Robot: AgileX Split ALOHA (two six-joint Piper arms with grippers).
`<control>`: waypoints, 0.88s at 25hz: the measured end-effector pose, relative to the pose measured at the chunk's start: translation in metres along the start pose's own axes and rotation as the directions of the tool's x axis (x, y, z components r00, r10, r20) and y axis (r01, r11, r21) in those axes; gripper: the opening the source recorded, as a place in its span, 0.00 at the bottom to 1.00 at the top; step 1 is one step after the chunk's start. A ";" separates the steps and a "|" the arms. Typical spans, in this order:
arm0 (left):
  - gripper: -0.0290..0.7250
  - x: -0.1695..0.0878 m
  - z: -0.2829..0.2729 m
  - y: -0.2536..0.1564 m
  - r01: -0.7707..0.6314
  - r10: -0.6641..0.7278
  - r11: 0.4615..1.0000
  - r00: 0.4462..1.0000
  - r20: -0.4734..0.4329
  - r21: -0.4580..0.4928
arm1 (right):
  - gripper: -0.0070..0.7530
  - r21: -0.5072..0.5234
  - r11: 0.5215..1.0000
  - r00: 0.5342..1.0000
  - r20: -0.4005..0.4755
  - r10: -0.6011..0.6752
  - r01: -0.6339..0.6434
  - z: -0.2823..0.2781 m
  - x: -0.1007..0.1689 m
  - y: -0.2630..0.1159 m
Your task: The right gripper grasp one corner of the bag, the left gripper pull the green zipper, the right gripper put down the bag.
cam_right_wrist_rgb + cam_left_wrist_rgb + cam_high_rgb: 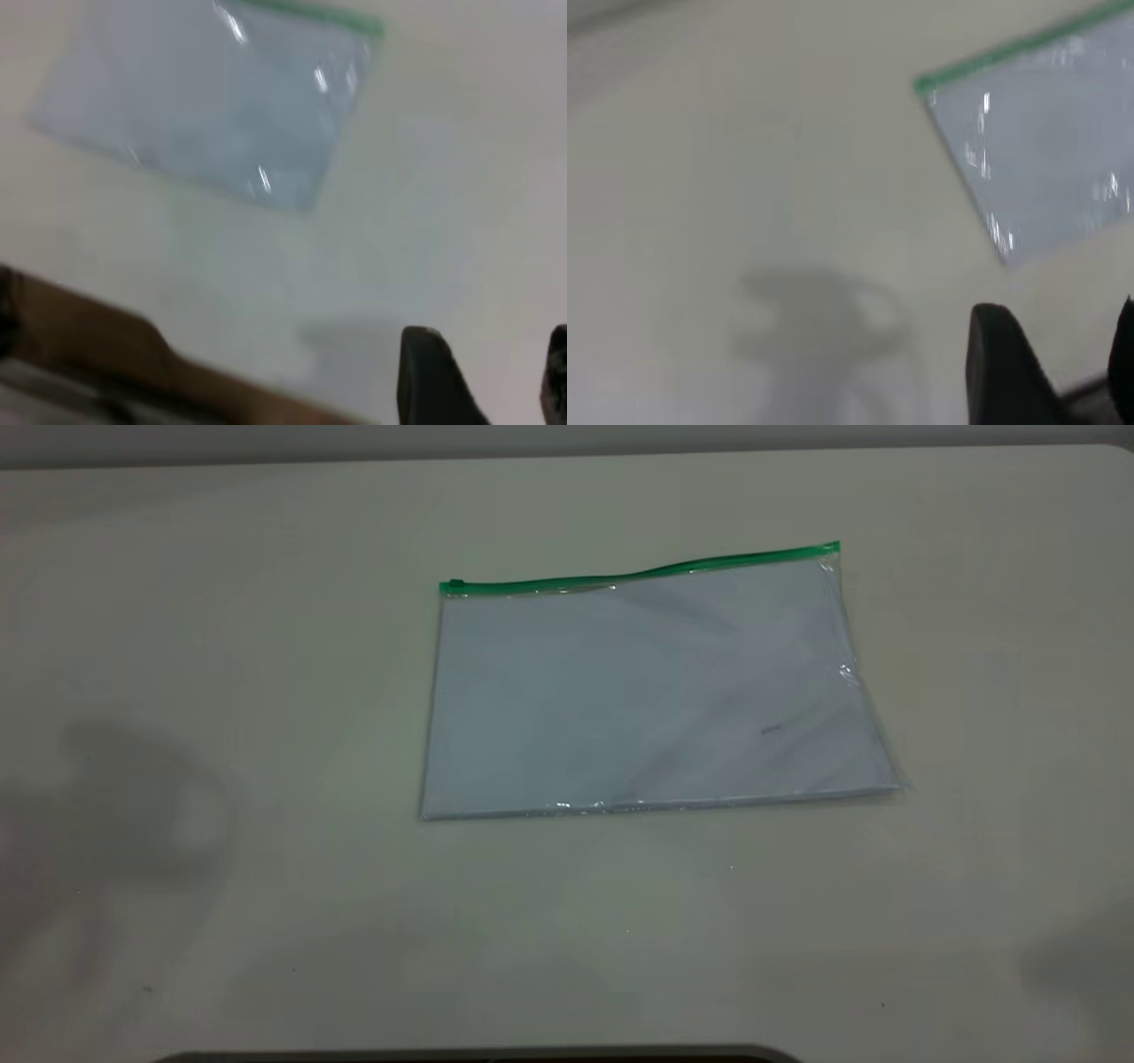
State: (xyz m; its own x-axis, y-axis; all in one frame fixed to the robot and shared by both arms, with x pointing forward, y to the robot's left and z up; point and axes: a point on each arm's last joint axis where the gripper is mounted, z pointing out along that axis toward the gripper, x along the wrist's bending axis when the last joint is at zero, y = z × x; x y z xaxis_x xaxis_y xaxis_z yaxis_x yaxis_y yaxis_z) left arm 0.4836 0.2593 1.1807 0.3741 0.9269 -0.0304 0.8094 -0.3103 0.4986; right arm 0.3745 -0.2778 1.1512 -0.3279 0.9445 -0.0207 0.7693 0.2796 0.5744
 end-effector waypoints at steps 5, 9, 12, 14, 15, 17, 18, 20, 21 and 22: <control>0.51 -0.010 0.020 -0.063 0.030 -0.032 0.990 0.999 0.012 0.139 | 0.46 0.128 0.986 0.994 0.026 0.108 -0.110 0.037 0.007 -0.068; 0.51 -0.019 0.031 -0.114 0.065 -0.071 0.974 0.997 0.020 0.216 | 0.47 0.156 0.976 0.988 0.031 0.150 -0.153 0.064 0.012 -0.105; 0.51 -0.025 0.041 -0.150 0.096 -0.104 0.961 0.994 0.017 0.260 | 0.47 0.189 0.966 0.985 0.039 0.170 -0.175 0.075 0.013 -0.120; 0.51 -0.030 0.044 -0.172 0.115 -0.123 0.956 0.992 0.013 0.269 | 0.47 0.184 0.966 0.983 0.048 0.178 -0.184 0.076 0.013 -0.121; 0.52 -0.031 0.048 -0.182 0.125 -0.133 0.952 0.991 0.011 0.281 | 0.47 0.181 0.965 0.982 0.051 0.182 -0.189 0.076 0.012 -0.120; 0.55 -0.035 0.050 -0.202 0.140 -0.147 0.952 0.989 0.005 0.273 | 0.47 0.177 0.966 0.981 0.054 0.184 -0.191 0.075 0.012 -0.120; 0.56 -0.037 0.052 -0.211 0.148 -0.154 0.951 0.988 0.001 0.272 | 0.47 0.173 0.966 0.981 0.054 0.184 -0.191 0.075 0.012 -0.120; 0.59 -0.040 0.051 -0.226 0.153 -0.154 0.962 0.988 -0.010 0.228 | 0.47 0.169 0.967 0.981 0.051 0.186 -0.192 0.075 0.013 -0.120; 0.60 -0.041 0.051 -0.233 0.151 -0.150 0.968 0.989 -0.022 0.200 | 0.47 0.168 0.966 0.980 0.045 0.192 -0.197 0.075 0.013 -0.120; 0.61 -0.041 0.048 -0.237 0.150 -0.146 0.973 0.989 -0.038 0.173 | 0.47 0.167 0.965 0.980 0.038 0.197 -0.201 0.075 0.014 -0.120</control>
State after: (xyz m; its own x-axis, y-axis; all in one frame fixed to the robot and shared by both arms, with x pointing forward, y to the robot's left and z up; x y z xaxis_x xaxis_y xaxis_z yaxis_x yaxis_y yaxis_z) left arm 0.2984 0.2850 1.0218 0.2345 0.9696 -0.0694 0.9223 -0.1994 0.3309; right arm 0.3189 -0.2852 1.0207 -0.1485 0.9869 0.0623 0.9002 0.1089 0.4216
